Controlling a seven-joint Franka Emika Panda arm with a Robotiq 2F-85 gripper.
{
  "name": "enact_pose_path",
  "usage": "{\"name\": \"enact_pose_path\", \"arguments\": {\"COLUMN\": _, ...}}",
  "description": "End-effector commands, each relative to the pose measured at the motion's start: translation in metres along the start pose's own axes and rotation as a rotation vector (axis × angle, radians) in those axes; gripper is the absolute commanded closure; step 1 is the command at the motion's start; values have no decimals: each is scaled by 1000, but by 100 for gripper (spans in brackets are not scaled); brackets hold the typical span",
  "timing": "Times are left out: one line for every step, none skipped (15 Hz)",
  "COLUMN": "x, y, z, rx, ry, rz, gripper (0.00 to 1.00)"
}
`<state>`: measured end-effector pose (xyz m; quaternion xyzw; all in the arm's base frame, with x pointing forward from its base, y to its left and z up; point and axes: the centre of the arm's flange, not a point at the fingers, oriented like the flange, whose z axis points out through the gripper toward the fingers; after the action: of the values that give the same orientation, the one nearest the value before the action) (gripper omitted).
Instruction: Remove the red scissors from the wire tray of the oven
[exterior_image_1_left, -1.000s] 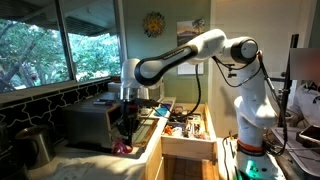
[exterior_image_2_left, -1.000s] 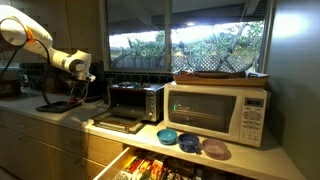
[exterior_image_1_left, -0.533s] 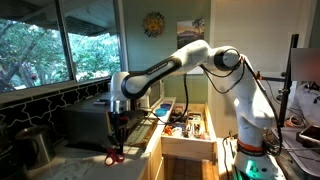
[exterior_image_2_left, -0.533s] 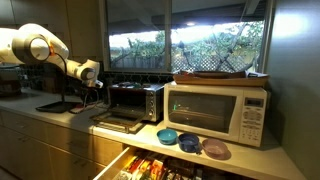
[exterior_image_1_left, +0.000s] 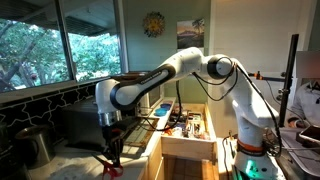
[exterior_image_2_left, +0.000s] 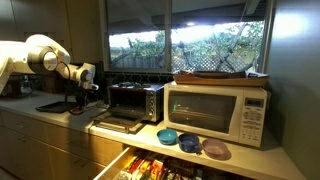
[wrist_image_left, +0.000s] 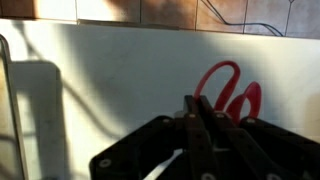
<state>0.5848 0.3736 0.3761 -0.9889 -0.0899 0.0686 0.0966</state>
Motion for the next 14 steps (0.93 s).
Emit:
{"name": "enact_pose_path", "arguments": {"x": 15, "y": -9, "z": 11, "rx": -31, "ry": -122, "rz": -10, "gripper": 98}}
{"name": "enact_pose_path", "arguments": {"x": 17, "y": -7, "z": 17, "rx": -45, "ry": -149, "rz": -3, "gripper": 98}}
{"name": "enact_pose_path", "arguments": {"x": 19, "y": -5, "z": 22, "rx": -46, "ry": -167, "rz": 1, "gripper": 98}}
{"name": "enact_pose_path", "arguments": {"x": 20, "y": -2, "z": 26, "rx": -53, "ry": -174, "rz": 8, "gripper": 98}}
{"name": "enact_pose_path", "arguments": {"x": 22, "y": 1, "z": 28, "rx": -60, "ry": -180, "rz": 17, "gripper": 98}}
{"name": "enact_pose_path", "arguments": {"x": 25, "y": 6, "z": 33, "rx": -66, "ry": -179, "rz": 33, "gripper": 98}}
{"name": "enact_pose_path", "arguments": {"x": 28, "y": 8, "z": 34, "rx": -67, "ry": -178, "rz": 39, "gripper": 98}}
{"name": "enact_pose_path", "arguments": {"x": 33, "y": 10, "z": 37, "rx": -77, "ry": -173, "rz": 45, "gripper": 98}}
{"name": "enact_pose_path", "arguments": {"x": 36, "y": 12, "z": 38, "rx": -84, "ry": -174, "rz": 52, "gripper": 98}}
{"name": "enact_pose_path", "arguments": {"x": 38, "y": 12, "z": 40, "rx": -83, "ry": -184, "rz": 56, "gripper": 89}}
{"name": "enact_pose_path", "arguments": {"x": 39, "y": 12, "z": 39, "rx": -78, "ry": -194, "rz": 55, "gripper": 68}}
{"name": "enact_pose_path", "arguments": {"x": 38, "y": 10, "z": 35, "rx": -83, "ry": -197, "rz": 52, "gripper": 64}}
{"name": "enact_pose_path", "arguments": {"x": 37, "y": 8, "z": 31, "rx": -94, "ry": -200, "rz": 56, "gripper": 64}}
{"name": "enact_pose_path", "arguments": {"x": 32, "y": 7, "z": 16, "rx": -91, "ry": -183, "rz": 53, "gripper": 59}}
